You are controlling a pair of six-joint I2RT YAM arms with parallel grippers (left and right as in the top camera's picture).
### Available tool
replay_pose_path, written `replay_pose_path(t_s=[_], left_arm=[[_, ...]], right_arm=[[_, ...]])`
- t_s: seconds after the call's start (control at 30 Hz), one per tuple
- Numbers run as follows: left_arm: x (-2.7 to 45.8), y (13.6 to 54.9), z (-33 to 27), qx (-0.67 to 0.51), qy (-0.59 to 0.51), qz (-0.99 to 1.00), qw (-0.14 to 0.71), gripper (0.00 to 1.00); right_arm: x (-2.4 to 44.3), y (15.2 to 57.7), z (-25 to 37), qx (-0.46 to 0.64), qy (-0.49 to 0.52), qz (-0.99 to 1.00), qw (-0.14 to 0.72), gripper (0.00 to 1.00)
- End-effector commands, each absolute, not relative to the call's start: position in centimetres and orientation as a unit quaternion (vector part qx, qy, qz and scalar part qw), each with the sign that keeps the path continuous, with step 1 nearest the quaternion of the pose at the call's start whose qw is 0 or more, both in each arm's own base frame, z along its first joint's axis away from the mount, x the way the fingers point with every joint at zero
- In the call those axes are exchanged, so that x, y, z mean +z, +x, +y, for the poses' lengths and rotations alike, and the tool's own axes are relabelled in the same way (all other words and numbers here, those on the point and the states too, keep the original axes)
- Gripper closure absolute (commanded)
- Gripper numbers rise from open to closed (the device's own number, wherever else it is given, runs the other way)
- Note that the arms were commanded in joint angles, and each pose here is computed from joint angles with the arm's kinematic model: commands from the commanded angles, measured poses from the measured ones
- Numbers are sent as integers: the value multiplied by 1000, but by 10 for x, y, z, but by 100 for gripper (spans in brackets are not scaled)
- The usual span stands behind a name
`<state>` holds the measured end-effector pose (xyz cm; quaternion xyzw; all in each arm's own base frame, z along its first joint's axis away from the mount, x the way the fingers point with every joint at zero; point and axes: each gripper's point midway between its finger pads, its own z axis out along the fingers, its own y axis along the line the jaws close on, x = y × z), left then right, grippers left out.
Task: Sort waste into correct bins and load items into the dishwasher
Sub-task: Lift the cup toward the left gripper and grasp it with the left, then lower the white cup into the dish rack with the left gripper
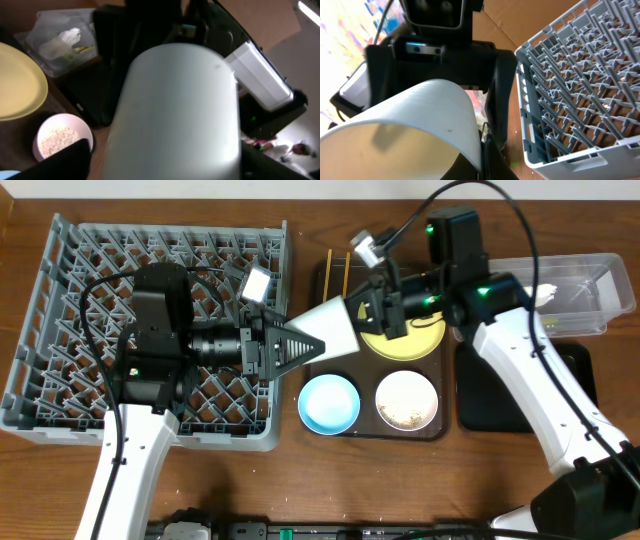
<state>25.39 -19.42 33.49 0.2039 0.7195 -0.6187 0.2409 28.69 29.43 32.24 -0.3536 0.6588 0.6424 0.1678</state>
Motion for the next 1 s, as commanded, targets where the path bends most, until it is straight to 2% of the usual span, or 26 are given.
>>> replay_pose_path(t_s=[0.0,0.23,0.3,0.37,0.43,0.47,0.6,0.63,0.73,0.83,0.87,0.97], left_arm=[[339,257,-194,-612,206,721,252,17],[339,257,-194,-612,206,721,252,31],[339,257,-194,-612,206,721,252,35],[339,257,-194,-611,206,721,252,36],[338,259,-194,-608,203,724,255,36],[337,261,-193,-604,200,727,258,37],[330,274,-184,-580,176,745,278,41],[329,276,-180,-575,171,748,284,41],[318,290,-147,-533,119,776,314,41],[296,305,-100,-468,14,821,327,41],[279,306,-69,-420,-56,846,325,41],[255,296,-32,-345,-144,875,308,42]], right_arm=[[328,281,300,636,-367,656,177,99],[327,282,301,633,-367,658,178,99],[327,280,303,633,-368,658,177,93],[324,284,303,624,-365,666,182,81],[321,286,303,619,-361,673,184,76],[321,288,301,619,-358,674,185,69],[308,306,291,586,-328,713,201,23],[300,313,287,566,-312,735,205,19],[271,332,265,490,-267,802,213,17],[256,337,240,445,-237,838,208,17],[253,337,229,435,-223,849,203,17],[249,337,221,429,-209,857,194,17]])
